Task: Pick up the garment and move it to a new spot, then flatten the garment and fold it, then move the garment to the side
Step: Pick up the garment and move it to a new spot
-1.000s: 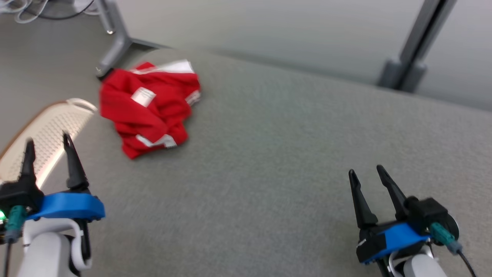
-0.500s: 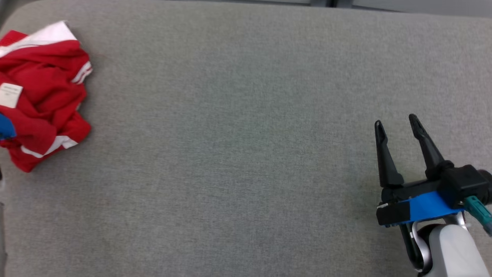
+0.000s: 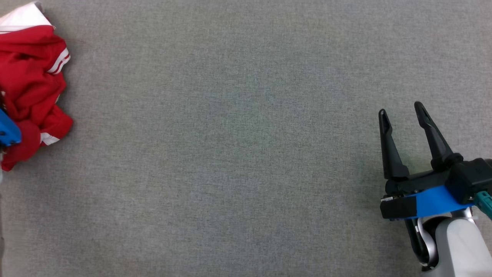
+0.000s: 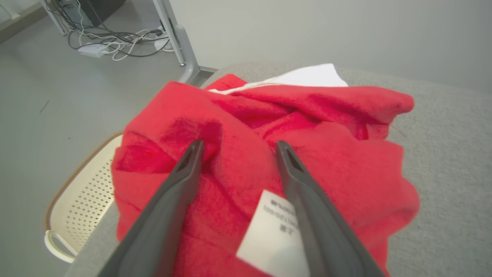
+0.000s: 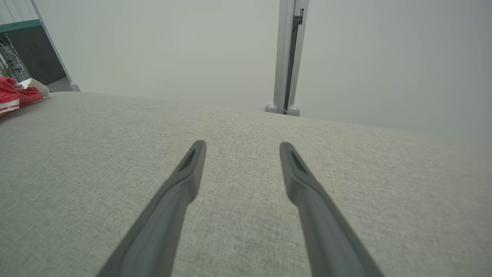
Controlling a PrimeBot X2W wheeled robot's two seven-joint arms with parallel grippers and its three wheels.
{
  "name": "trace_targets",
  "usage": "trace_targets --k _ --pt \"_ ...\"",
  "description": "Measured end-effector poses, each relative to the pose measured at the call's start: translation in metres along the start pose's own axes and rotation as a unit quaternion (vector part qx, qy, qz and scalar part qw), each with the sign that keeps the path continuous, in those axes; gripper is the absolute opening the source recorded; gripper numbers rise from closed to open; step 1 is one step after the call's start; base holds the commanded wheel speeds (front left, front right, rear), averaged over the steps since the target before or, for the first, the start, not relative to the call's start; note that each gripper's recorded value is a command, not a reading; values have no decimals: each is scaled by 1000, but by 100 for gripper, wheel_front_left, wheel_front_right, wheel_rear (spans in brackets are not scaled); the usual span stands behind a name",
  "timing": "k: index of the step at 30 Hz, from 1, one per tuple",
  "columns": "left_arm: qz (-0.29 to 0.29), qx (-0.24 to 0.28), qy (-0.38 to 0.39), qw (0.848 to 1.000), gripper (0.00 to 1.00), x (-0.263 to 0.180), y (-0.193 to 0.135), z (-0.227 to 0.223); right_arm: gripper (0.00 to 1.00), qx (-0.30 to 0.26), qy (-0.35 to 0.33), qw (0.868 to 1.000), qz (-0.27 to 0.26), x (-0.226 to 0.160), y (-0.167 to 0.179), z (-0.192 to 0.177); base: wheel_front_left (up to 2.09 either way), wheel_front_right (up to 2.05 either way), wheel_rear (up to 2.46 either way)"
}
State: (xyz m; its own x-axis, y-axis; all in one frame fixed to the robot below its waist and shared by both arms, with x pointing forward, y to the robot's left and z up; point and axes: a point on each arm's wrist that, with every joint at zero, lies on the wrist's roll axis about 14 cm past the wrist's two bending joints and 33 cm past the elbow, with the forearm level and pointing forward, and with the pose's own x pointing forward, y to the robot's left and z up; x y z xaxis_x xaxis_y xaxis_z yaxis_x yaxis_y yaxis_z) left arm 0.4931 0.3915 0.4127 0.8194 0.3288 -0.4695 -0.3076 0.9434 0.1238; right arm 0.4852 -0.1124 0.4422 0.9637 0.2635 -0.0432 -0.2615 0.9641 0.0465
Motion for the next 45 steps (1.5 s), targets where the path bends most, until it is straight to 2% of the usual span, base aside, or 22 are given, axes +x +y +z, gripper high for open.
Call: trace_targets --k 4,5,6,7,8,13,17,22,25,31,36,41,45 --pt "-13 -32 68 997 100 0 -11 -34 100 3 -4 1000 4 4 2 2 0 0 0" --pt "-17 -40 75 996 96 0 -13 -39 100 4 -4 1000 4 4 2 1 0 0 0" --pt "-19 -44 77 996 47 0 -14 -40 100 4 -4 1000 4 4 2 1 0 0 0" --pt "-20 -43 79 996 10 0 -15 -41 100 4 -3 1000 5 4 3 1 0 0 0" --pt "-22 -44 80 996 0 0 -16 -42 100 5 -3 1000 5 4 3 0 0 0 0" --pt "-24 -31 27 999 0 -1 -14 -22 100 6 -8 1000 8 2 6 5 0 0 0" --pt "-23 -10 -78 997 0 -6 -7 36 100 7 -18 1000 9 -1 8 14 0 0 0" --pt "-41 10 -196 980 0 -25 -17 106 100 12 -35 999 10 -8 13 28 0 0 0" --pt "-65 16 -263 962 0 -42 -35 154 100 16 -47 999 9 -13 15 38 0 0 0" --pt "-138 37 -378 915 0 -86 -105 238 100 21 -63 998 -10 -28 5 51 0 0 0" --pt "-215 57 -454 863 0 -136 -176 292 100 31 -67 996 -44 -47 -15 56 0 0 0" --pt "-305 55 -505 806 0 -190 -253 321 100 37 -69 993 -86 -71 -41 58 0 0 0" --pt "-380 47 -522 762 0 -232 -312 326 100 38 -70 989 -122 -90 -61 59 0 0 0"
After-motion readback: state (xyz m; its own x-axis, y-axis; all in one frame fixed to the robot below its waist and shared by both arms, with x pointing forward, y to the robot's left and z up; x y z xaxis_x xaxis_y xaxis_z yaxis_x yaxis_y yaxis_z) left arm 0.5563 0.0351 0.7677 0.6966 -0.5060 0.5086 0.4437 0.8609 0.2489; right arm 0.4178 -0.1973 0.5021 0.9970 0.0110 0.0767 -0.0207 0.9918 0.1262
